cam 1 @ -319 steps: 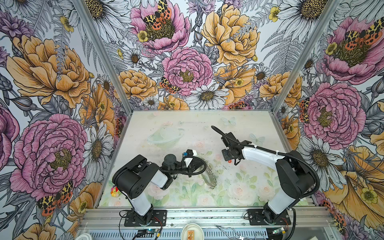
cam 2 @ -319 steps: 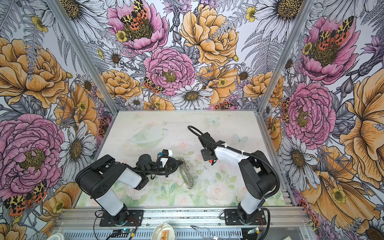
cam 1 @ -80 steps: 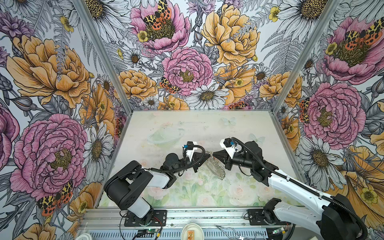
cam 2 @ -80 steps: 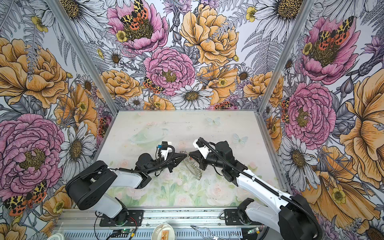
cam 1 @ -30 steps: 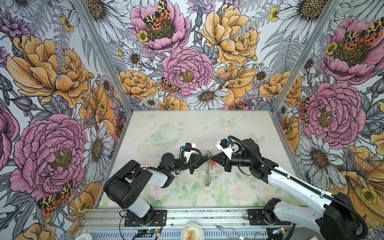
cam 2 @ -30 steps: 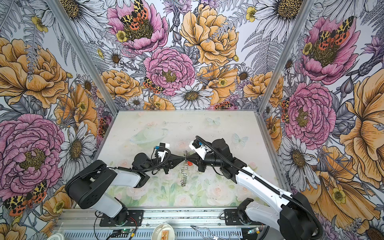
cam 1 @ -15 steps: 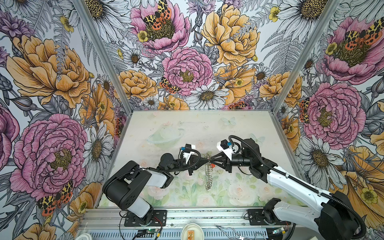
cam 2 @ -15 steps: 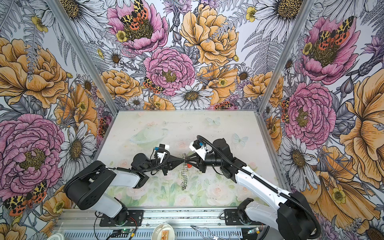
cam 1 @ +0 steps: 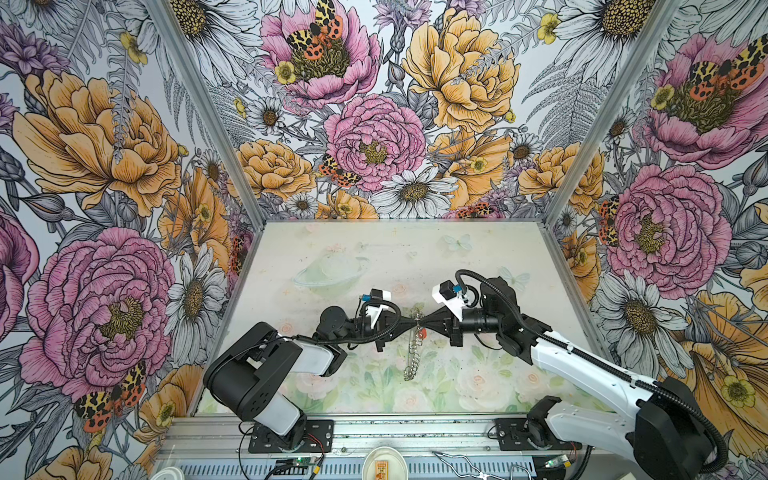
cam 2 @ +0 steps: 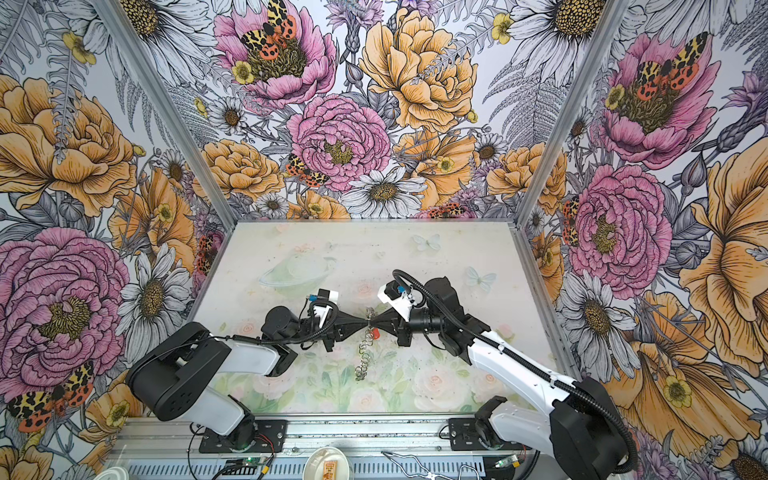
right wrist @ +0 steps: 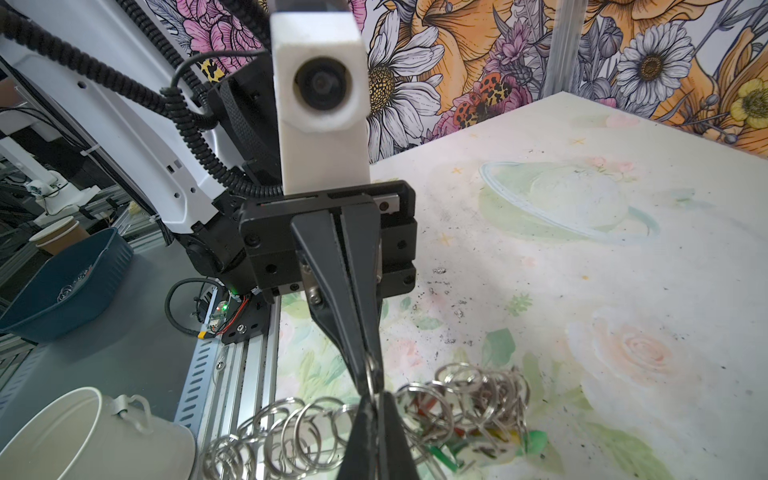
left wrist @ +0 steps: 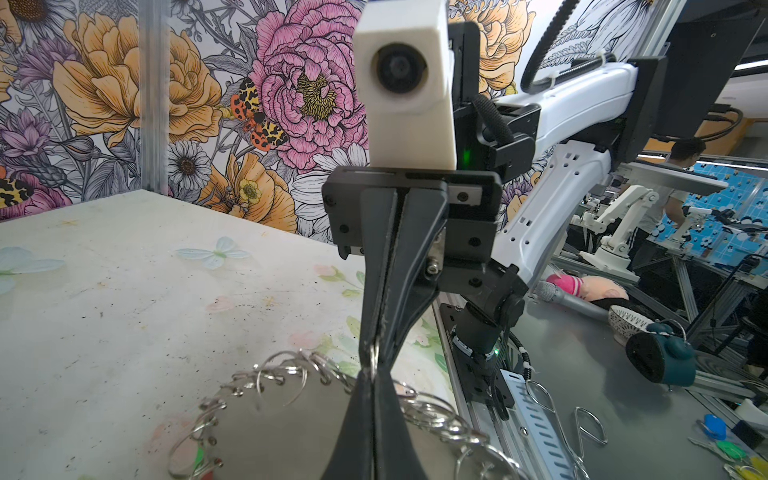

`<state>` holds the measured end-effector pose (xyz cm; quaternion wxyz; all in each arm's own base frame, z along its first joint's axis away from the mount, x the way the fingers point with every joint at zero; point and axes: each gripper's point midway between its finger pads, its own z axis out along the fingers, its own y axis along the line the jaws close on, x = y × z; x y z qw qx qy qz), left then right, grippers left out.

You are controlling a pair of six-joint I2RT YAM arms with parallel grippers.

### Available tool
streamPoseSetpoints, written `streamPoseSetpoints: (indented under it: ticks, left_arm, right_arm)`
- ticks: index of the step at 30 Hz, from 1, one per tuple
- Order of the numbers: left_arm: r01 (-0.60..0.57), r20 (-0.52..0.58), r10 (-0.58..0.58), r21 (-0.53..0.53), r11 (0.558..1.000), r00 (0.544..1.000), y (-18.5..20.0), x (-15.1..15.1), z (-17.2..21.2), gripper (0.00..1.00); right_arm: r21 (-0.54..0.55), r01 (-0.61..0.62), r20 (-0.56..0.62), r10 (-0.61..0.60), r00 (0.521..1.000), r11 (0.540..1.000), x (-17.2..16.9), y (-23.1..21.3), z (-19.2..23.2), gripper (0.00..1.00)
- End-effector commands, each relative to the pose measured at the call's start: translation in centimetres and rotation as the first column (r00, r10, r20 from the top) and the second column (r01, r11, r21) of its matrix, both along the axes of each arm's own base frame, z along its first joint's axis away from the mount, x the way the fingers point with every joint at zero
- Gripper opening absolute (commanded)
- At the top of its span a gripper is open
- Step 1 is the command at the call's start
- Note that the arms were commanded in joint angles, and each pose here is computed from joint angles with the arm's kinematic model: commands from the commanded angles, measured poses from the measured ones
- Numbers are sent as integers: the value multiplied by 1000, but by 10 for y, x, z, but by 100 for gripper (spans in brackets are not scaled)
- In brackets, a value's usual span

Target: Put the keys on the keyring

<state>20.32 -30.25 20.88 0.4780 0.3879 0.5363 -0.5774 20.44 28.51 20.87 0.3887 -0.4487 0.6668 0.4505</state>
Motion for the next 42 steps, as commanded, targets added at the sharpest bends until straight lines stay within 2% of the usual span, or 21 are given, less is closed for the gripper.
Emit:
streamPoseSetpoints:
  ticks: [1,5,8,13,18,21,29,36,42]
  left_arm:
    - [12,96,-8,-50,999,995,2,-5,20,0]
    - [-7,82,10,-31,999,997,2,0,13,0]
    - [-56,71,54,18,998,996,3,9,-1,8]
    - [-115,71,108,105,988,992,6,16,-17,23]
    - [-137,78,127,140,981,989,11,19,-23,28]
    - [-131,76,121,133,982,990,9,19,-23,28]
    - [-111,81,101,133,985,992,4,16,-24,29]
    - [-83,72,73,152,985,995,0,11,-28,25]
    - [-68,64,58,166,984,996,-3,10,-30,12]
  right_arm:
    - [5,-48,5,48,999,999,-7,7,-2,0]
    - [-75,79,24,-77,997,994,12,1,-7,0]
    - [-152,188,20,-187,982,970,31,-7,-13,0]
    - [-225,206,2,-211,977,952,36,-10,-15,0]
    - [-279,183,-12,-194,981,943,33,-9,-16,0]
    - [-305,151,-18,-165,986,940,28,-5,-17,0]
    - [-288,93,-24,-104,994,953,19,6,-5,0]
    - [-274,44,-37,-56,998,961,12,16,-2,0]
    - [-274,29,-39,-42,998,961,10,17,-3,0]
